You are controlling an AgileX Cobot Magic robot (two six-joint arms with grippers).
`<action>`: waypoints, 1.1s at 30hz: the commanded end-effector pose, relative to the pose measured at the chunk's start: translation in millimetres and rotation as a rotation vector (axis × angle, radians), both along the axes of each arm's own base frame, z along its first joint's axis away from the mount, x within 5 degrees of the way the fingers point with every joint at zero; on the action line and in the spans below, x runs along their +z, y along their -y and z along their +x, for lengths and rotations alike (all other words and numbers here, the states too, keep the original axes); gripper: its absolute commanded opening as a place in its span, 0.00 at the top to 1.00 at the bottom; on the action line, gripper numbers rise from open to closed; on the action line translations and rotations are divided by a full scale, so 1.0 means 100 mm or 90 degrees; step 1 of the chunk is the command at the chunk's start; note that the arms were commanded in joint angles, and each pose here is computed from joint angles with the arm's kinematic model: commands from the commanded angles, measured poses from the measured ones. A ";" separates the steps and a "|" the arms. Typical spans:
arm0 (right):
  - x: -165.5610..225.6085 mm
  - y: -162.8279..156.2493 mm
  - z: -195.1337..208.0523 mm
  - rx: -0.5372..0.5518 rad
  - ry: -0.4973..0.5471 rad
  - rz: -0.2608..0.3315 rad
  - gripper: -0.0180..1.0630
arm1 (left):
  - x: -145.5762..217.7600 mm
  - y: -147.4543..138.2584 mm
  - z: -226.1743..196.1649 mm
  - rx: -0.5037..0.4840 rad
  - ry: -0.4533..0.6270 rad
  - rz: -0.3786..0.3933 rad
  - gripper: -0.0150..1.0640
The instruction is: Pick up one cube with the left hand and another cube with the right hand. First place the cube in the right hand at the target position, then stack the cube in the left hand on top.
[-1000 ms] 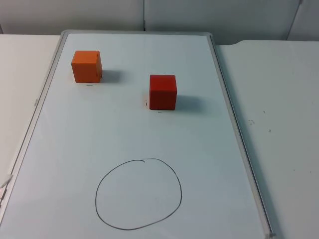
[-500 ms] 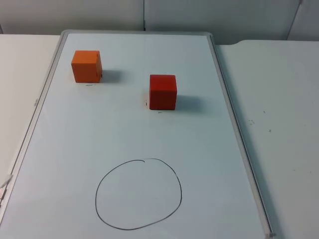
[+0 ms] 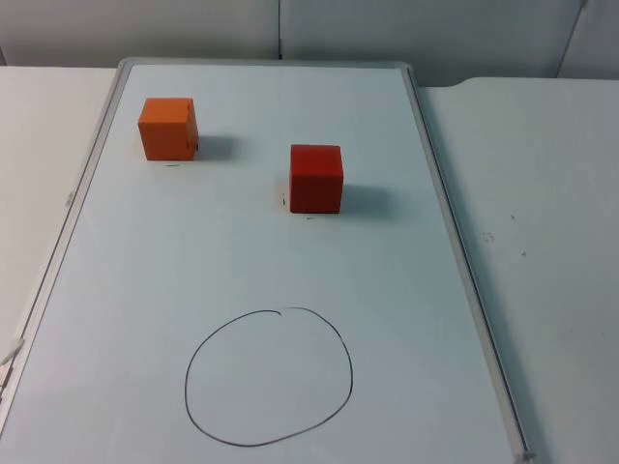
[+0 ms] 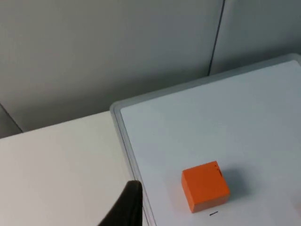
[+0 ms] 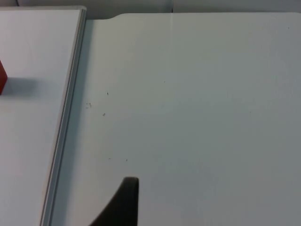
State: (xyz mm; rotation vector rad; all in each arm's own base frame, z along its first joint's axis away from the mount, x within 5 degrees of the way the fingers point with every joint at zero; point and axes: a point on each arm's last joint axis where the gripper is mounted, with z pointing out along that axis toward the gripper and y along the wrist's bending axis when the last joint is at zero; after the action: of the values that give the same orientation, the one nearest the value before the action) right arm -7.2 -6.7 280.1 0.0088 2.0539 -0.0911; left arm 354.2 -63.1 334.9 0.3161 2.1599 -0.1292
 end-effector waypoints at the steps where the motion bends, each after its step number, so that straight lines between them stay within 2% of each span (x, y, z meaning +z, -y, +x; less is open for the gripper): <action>1: -0.01 0.00 0.00 0.000 0.003 -0.004 0.01 | -0.14 0.10 0.12 0.003 -0.004 -0.020 0.10; 6: -0.01 0.00 0.00 0.000 0.003 -0.004 0.01 | -0.44 0.17 0.40 0.031 -0.040 -0.050 0.10; 12: -0.01 0.00 0.00 0.000 0.003 -0.004 0.01 | -0.73 0.24 0.73 0.040 -0.093 -0.057 0.10; 16: -0.01 0.00 0.00 0.000 0.003 -0.004 0.01 | -1.02 0.35 1.02 0.037 -0.153 -0.058 0.10; 24: -0.01 0.00 0.00 0.000 0.003 -0.004 0.01 | -1.40 0.52 1.31 0.040 -0.196 -0.067 0.10; 33: -0.01 0.00 0.00 0.000 0.003 -0.004 0.01 | -1.80 0.60 1.39 0.054 -0.233 -0.073 0.10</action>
State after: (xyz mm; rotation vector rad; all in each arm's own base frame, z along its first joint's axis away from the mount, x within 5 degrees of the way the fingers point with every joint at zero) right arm -7.2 -6.7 280.1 0.0088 2.0539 -0.0911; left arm 491.4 -119.6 156.5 0.1612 2.5211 -0.2676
